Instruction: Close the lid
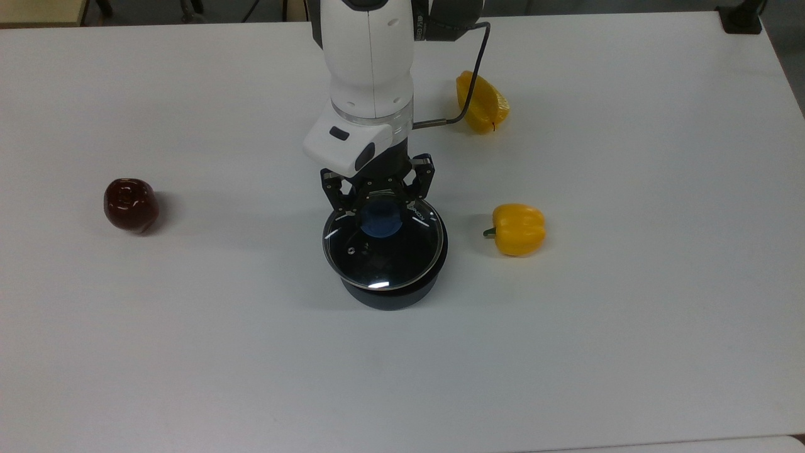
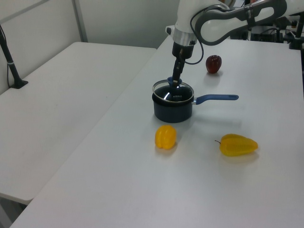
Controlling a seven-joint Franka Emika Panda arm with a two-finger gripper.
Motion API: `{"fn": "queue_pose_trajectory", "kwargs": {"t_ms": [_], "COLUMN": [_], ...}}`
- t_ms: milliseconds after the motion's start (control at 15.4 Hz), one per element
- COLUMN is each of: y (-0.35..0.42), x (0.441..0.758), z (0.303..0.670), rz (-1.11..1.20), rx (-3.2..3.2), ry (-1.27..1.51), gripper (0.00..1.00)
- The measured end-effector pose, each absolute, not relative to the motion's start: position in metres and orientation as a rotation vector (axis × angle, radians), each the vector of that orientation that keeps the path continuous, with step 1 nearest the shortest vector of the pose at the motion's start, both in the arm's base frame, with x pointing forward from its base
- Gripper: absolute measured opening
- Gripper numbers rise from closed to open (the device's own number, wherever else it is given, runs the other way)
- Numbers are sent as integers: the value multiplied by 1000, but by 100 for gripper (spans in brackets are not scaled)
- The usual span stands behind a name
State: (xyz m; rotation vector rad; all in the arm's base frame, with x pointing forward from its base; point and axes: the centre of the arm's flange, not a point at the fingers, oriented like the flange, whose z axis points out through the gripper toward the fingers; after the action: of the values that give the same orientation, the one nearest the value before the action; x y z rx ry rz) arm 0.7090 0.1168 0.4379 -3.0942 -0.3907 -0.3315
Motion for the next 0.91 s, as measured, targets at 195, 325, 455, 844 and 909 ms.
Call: {"fn": "queue_pose_trajectory", "kwargs": {"t_ms": [195,325,455,844,909], "y": [122,123,123,125,126], "x": [708,708,708,708,707], "z": [437,437,437,435,435], "rz": [-328,-328,-328,-323,-323], "rx": [-3092,-3092,-3092,-3091,-3091], "ry": [-403,-405,-405,-409,-411], "gripper": [61,61,61,61,61]}}
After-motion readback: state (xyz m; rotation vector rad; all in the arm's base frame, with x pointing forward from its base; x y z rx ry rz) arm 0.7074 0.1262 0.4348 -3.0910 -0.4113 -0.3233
